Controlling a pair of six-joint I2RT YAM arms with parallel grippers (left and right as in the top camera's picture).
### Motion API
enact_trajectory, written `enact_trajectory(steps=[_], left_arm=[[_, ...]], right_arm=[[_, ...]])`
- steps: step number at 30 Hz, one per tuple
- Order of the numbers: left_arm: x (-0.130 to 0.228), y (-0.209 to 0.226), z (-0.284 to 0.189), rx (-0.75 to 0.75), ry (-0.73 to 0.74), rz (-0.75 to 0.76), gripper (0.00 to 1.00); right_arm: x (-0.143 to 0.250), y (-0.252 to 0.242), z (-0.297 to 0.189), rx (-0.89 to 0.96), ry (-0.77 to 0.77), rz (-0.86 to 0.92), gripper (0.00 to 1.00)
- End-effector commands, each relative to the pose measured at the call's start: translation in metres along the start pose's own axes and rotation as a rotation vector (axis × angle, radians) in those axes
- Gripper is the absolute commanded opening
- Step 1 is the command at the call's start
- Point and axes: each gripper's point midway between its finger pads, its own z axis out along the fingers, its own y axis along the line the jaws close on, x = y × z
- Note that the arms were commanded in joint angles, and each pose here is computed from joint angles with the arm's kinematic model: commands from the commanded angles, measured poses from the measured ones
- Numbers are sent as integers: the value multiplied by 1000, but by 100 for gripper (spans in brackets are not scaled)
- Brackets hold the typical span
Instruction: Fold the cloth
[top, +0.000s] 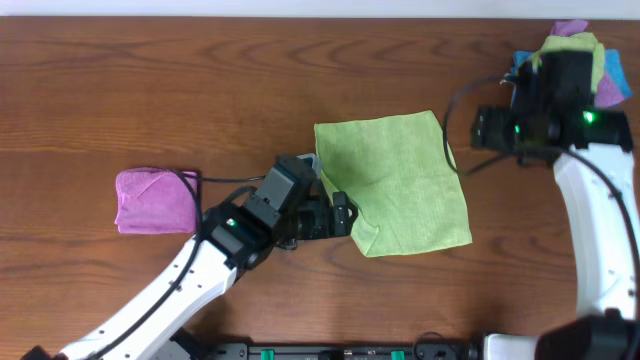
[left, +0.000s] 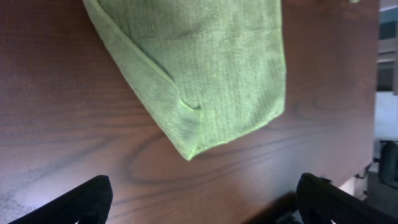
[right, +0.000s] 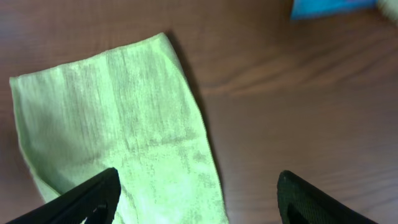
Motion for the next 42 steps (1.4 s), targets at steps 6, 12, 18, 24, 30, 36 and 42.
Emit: enact_trajectory(steps=[6, 12, 18, 24, 30, 36, 42], left_arm=[[-12, -14, 32, -46, 41, 49, 96], [-19, -27, 56, -68, 63, 124, 96], [-21, -17, 60, -122, 56, 121, 96], [-35, 1, 19, -272, -37, 136, 96], [-44, 20, -46, -391, -172, 77, 95], [-47, 35, -80, -435, -226, 48, 95], [-40, 65, -96, -519, -191, -52, 95]], right_arm=[[44, 14, -3, -154, 28, 17, 85], [49, 35, -6, -276, 44, -16, 87], [76, 61, 17, -386, 126, -49, 87], [110, 103, 65, -473, 239, -153, 85], [129, 136, 97, -518, 304, -237, 86], [133, 156, 106, -550, 298, -275, 85], [141, 173, 112, -569, 314, -278, 83]])
